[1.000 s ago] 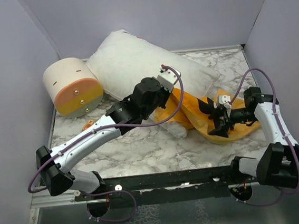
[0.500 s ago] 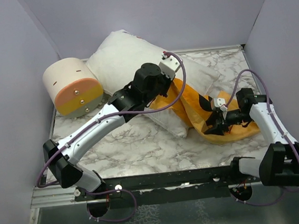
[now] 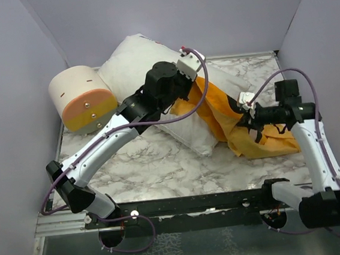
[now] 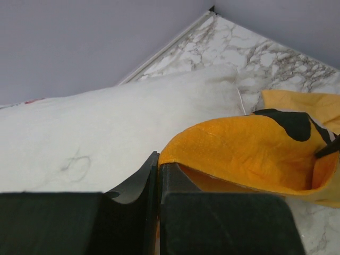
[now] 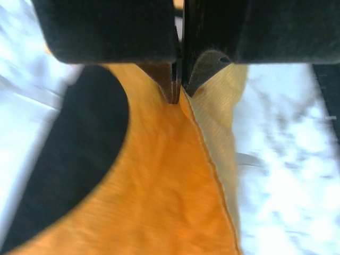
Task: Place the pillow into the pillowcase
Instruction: Flatten out the pillowcase at the center of the board.
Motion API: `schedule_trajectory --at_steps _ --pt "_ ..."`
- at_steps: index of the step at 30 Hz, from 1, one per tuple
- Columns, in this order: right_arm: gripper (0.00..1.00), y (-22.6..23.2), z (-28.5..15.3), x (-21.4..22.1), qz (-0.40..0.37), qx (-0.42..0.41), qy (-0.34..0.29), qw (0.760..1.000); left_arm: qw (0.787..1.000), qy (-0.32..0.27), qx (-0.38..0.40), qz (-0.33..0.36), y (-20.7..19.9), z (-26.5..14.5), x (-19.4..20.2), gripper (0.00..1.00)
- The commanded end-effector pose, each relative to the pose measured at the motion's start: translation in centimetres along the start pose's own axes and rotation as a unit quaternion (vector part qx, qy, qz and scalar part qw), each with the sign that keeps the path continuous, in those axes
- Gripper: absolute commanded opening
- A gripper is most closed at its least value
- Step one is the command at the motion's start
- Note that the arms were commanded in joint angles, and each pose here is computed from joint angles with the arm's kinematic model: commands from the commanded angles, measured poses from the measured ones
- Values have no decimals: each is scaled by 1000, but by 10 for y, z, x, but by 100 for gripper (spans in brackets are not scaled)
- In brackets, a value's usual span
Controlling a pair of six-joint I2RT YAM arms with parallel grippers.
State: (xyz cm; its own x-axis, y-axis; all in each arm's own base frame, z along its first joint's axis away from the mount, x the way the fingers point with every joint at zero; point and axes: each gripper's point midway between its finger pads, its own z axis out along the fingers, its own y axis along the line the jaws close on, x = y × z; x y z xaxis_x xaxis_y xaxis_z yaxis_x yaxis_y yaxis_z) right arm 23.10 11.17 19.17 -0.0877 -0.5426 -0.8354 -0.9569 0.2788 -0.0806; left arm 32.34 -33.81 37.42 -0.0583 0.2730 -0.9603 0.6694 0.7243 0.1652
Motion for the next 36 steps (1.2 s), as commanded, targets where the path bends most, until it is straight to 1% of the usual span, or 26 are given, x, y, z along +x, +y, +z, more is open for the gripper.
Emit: schedule_trajectory --at_steps 1,3,5,8,11,14,17,19,21,22,24,26,28,31,33,36 --pt "1 -94 -97 -44 -56 313 80 945 996 -83 -26 8 23 -22 -68 0" --pt "1 -127 -143 -76 -63 417 79 903 994 -108 -10 3 20 -32 -90 0" --pt "1 -148 -188 -114 -69 492 62 865 990 -138 13 -4 16 -45 -113 0" --pt "1 -155 -252 -188 -112 580 7 807 978 -200 60 -13 4 -74 -153 0" --pt "1 -136 -315 -260 -157 642 -47 749 955 -278 99 -18 -5 -113 -199 0" --pt "1 -96 -365 -316 -212 681 -95 694 926 -347 149 -18 -17 -155 -243 0" --pt "1 -53 -396 -345 -254 705 -126 651 888 -398 228 -17 -39 -196 -274 0" --pt "1 -32 -409 -351 -264 718 -133 631 865 -419 277 -20 -53 -216 -284 0" --pt "1 -21 -416 -349 -264 728 -130 619 847 -428 314 -22 -66 -228 -287 0" --pt "1 -18 -417 -347 -262 731 -128 618 844 -425 325 -23 -72 -229 -285 0" --pt "1 -17 -414 -341 -256 729 -124 622 844 -420 334 -22 -79 -226 -280 0" --pt "1 -20 -410 -333 -249 728 -117 627 853 -413 320 -21 -77 -219 -275 0" --pt "1 -28 -406 -323 -240 732 -103 630 869 -402 287 -20 -69 -207 -267 0" --pt "1 -58 -387 -293 -222 729 -56 645 910 -363 197 -31 -43 -174 -250 0" --pt "1 -82 -370 -264 -207 727 -19 654 936 -322 137 -27 -28 -145 -230 0" --pt "1 -118 -338 -210 -182 719 42 670 962 -265 68 -11 -15 -96 -196 0"
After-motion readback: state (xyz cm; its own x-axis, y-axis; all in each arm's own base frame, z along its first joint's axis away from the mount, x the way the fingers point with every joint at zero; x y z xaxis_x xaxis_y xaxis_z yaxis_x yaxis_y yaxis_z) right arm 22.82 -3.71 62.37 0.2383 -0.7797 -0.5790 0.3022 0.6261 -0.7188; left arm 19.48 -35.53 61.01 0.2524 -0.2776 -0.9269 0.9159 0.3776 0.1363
